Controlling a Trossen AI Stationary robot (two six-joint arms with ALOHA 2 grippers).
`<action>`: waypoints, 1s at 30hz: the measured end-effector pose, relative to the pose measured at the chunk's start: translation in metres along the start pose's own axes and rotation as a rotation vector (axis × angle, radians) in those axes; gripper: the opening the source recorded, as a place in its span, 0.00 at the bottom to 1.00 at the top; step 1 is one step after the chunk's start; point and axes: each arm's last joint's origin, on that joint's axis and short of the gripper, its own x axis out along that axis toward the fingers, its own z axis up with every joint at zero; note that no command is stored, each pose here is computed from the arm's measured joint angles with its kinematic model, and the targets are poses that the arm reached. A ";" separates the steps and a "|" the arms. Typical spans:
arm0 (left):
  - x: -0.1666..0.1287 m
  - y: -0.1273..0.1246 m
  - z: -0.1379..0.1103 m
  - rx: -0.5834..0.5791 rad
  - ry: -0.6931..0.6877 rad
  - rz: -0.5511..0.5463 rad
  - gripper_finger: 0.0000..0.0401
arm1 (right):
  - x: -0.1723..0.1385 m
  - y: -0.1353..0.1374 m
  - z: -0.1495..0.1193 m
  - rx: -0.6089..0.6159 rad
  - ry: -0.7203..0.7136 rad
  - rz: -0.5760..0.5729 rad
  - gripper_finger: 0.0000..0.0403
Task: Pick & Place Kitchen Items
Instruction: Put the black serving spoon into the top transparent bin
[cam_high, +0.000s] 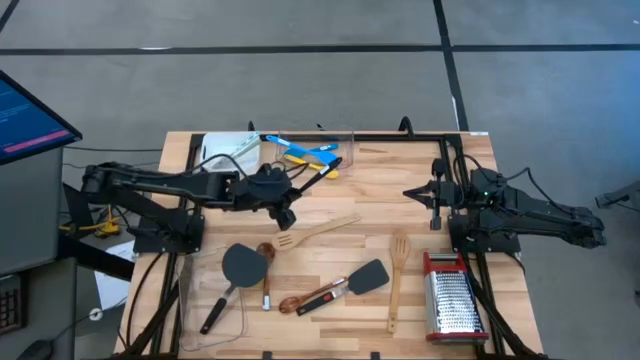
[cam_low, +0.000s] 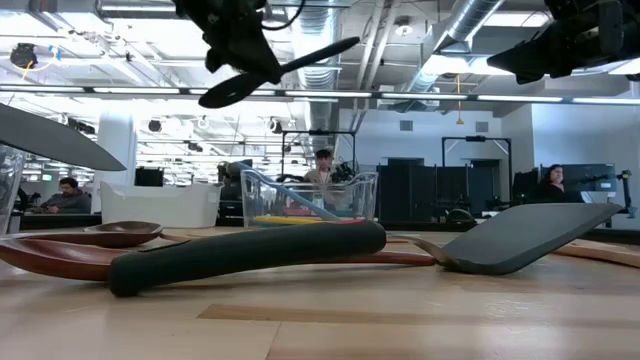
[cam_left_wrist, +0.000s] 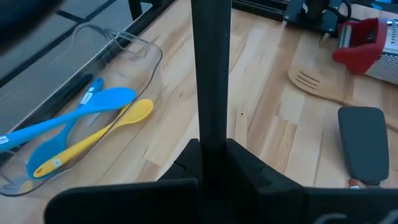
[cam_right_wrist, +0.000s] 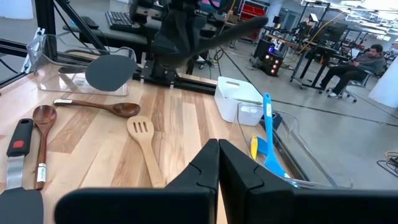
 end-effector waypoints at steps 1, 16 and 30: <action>-0.001 0.000 0.000 -0.001 -0.003 0.001 0.04 | 0.000 0.000 0.000 0.000 0.000 0.000 0.00; 0.007 0.011 0.003 0.035 -0.001 0.067 0.04 | 0.000 0.000 0.000 0.013 0.000 0.000 0.00; 0.019 0.048 0.030 0.060 -0.168 0.172 0.04 | 0.000 0.000 0.000 0.014 0.000 0.000 0.00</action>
